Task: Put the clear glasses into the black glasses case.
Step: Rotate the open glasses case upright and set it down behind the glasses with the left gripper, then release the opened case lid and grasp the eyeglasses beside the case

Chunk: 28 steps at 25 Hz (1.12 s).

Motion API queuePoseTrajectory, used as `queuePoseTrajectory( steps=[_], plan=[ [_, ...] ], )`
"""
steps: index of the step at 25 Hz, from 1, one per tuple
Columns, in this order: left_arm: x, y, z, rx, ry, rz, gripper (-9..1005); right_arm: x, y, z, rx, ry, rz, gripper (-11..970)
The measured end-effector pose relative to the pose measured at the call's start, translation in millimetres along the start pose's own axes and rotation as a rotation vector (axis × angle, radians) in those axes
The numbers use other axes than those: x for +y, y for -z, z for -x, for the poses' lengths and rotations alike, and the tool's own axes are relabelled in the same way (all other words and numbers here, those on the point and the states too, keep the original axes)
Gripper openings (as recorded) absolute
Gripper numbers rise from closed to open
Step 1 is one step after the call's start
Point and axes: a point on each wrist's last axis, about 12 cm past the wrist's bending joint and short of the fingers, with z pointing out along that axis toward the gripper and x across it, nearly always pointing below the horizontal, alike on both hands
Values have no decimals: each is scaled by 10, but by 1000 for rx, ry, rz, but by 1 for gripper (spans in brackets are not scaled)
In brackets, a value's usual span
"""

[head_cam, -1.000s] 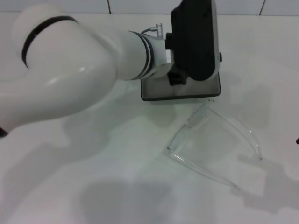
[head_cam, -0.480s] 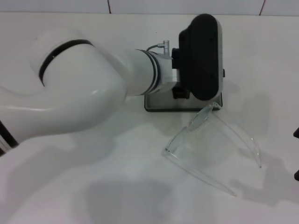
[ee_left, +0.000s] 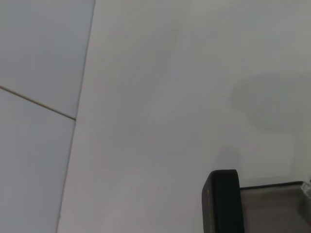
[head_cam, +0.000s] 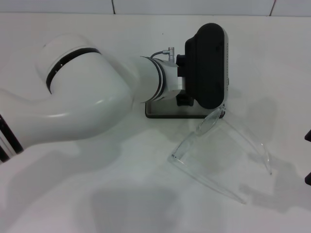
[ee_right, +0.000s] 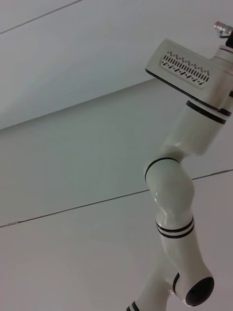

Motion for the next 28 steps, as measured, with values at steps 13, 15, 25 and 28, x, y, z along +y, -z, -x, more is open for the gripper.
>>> queuePoseTrajectory(
  steps=[13, 15, 25, 28],
  plan=[
    [-30, 24, 12, 2, 8, -21, 265, 14, 9, -1, -3, -4, 1, 795],
    [-23, 43, 32, -11, 22, -23, 273, 21, 15, -5, -2, -6, 1, 794],
    [-26, 106, 63, -23, 44, -42, 274, 37, 27, -13, -1, -10, 2, 792],
    [-31, 99, 54, -20, 45, -42, 274, 44, 26, -21, -3, -15, 2, 791]
  ],
)
